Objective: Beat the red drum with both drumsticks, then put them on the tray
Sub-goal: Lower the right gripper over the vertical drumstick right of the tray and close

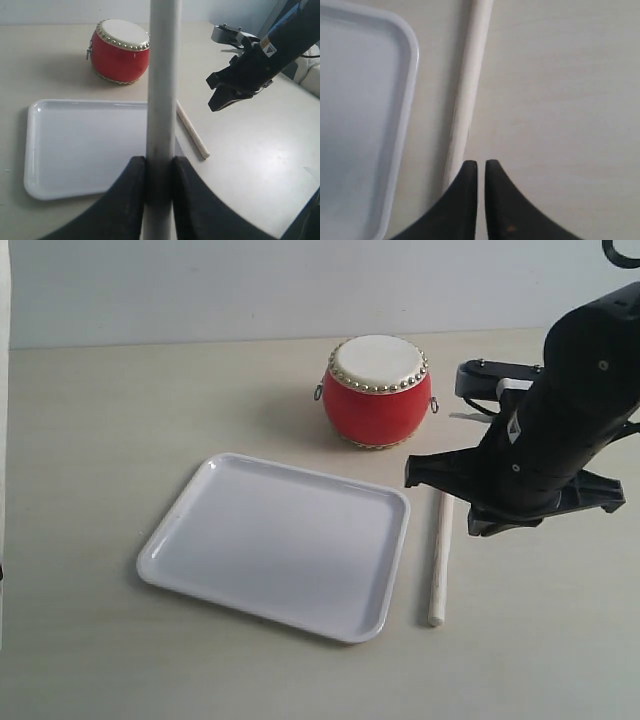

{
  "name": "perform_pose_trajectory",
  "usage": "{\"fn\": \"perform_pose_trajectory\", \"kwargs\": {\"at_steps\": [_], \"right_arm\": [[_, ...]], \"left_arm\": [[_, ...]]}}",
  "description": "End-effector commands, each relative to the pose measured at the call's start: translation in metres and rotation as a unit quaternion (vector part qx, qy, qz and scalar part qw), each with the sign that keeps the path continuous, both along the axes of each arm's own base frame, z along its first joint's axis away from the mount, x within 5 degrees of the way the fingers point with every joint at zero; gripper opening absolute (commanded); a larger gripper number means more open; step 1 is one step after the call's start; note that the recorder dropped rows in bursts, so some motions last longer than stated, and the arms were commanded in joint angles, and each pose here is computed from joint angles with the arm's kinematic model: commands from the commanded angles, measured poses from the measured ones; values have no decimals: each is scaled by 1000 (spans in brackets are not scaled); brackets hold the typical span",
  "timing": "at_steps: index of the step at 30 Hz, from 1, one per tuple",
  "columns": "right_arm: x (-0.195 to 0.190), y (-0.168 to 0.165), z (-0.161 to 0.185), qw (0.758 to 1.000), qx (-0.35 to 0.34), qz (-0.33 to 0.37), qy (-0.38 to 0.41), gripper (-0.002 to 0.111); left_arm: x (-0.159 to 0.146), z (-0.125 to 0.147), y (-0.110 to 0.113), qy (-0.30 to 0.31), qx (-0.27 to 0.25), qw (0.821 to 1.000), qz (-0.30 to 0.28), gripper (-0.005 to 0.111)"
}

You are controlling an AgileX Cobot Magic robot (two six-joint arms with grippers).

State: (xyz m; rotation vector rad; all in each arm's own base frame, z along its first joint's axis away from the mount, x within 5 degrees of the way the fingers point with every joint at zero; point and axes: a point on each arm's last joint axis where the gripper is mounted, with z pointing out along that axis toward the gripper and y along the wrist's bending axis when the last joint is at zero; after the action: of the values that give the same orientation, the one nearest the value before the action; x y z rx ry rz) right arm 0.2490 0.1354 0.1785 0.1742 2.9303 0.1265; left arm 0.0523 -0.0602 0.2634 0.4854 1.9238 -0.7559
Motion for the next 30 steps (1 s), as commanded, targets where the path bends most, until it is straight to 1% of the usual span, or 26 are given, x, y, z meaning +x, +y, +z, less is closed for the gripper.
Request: {"fn": "perform_pose_trajectory", "kwargs": {"at_steps": [1,6,12,15,16,17,18,19,22,25,30], "right_arm": [[4,3,-8,1000,1,-10,3,15],[6,5,-8,1000,10,-12,-4,16],[6,5,-9,1000,8,5,-12,16],[12,16,-1,999,30,8,-29,16],[13,21,2,999,26,19,-30,16],[13,27,6,999,-10,34,-16,16],[13,29,7,999,-32,35,-9,16],[13,32,4,997,-63,37,-2,18],[14,35,-11,997,-67,12,19,26],[17,38,-26,997,-70,6,30,35],[19,39,-37,997,-70,-17,37,37]], "left_arm": [[0,0,0,-4,-4,1000,1,0],[0,0,0,-4,-4,1000,1,0],[0,0,0,-4,-4,1000,1,0],[0,0,0,-4,-4,1000,1,0],[0,1,0,-5,-4,1000,2,0],[0,1,0,-5,-4,1000,2,0],[0,1,0,-5,-4,1000,2,0],[0,1,0,-5,-4,1000,2,0],[0,1,0,-5,-4,1000,2,0],[0,1,0,-6,-5,1000,3,0],[0,1,0,-6,-5,1000,3,0]]}}
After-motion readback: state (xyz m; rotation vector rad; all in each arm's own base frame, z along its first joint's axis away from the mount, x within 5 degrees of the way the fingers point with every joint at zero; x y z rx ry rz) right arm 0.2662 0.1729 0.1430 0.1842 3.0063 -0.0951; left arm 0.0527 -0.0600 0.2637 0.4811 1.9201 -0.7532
